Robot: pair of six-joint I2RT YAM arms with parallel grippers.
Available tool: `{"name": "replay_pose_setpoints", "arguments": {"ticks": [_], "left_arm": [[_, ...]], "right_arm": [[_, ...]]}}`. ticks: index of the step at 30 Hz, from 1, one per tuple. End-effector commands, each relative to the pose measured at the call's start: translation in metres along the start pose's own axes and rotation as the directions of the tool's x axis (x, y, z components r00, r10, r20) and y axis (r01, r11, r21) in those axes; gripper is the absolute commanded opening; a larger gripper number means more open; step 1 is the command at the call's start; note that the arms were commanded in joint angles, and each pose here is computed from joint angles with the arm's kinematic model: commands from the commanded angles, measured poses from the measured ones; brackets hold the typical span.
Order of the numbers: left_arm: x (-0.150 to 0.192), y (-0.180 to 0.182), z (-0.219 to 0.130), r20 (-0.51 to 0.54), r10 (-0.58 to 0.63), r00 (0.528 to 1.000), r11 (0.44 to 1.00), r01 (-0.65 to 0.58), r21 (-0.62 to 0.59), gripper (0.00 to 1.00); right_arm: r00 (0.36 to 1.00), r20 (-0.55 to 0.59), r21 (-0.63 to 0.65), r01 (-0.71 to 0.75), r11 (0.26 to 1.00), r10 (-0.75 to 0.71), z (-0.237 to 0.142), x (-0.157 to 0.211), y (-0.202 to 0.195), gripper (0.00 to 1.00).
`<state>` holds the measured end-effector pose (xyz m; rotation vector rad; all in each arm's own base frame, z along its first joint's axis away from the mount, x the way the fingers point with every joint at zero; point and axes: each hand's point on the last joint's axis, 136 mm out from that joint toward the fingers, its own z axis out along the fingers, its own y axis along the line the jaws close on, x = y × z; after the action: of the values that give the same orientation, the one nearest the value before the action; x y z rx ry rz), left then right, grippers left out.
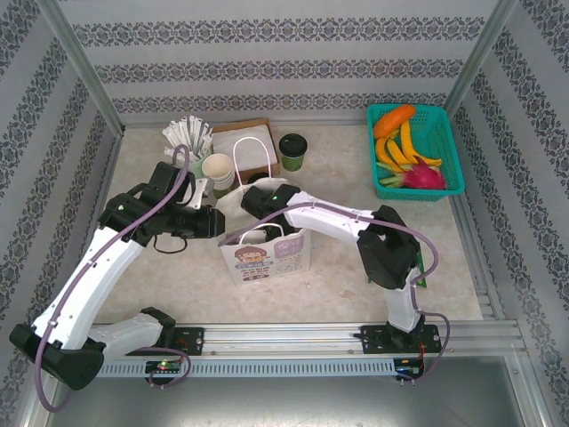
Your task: Pack the takeout coffee
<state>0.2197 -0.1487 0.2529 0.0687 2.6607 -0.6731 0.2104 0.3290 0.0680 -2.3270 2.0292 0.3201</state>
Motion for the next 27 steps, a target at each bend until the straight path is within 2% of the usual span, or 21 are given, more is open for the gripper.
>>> {"name": "replay_pose_setpoints", "arguments": {"ticks": [1,6,10,18,22,25,27], "left_arm": [[-0.013,0.001,0.001,0.044,-0.005,0.999,1.000,0.005,-0.008,0.19],[-0.015,-0.002,-0.002,0.062,-0.007,0.998,1.000,0.006,0.010,0.08],[-0.016,-0.002,-0.007,0.081,-0.005,0.997,1.000,0.004,0.006,0.00],[-0.020,0.001,-0.013,0.116,0.011,0.993,1.000,-0.009,-0.020,0.00],[-0.022,0.002,-0.015,0.132,0.012,0.991,1.000,-0.008,-0.027,0.00],[-0.024,0.006,-0.015,0.146,0.010,0.989,0.999,-0.004,-0.044,0.00],[-0.024,0.008,-0.014,0.153,0.012,0.988,0.999,-0.005,-0.049,0.00]], "right_arm": [[0.998,-0.058,0.015,0.009,1.000,-0.008,0.020,0.010,-0.003,0.08],[0.997,-0.069,0.036,0.033,0.999,-0.030,0.018,0.009,-0.005,0.08],[0.999,0.004,0.027,0.039,0.999,-0.040,0.000,-0.003,0.002,0.09],[0.995,-0.094,0.057,0.031,0.998,-0.025,0.026,0.013,-0.008,0.09],[0.994,-0.104,0.099,0.027,0.995,-0.016,0.021,0.011,-0.017,0.11],[0.998,-0.067,0.120,0.028,0.992,-0.020,0.008,0.004,-0.017,0.17],[1.000,-0.010,0.118,0.013,0.993,-0.012,-0.006,-0.004,-0.013,0.25]]}}
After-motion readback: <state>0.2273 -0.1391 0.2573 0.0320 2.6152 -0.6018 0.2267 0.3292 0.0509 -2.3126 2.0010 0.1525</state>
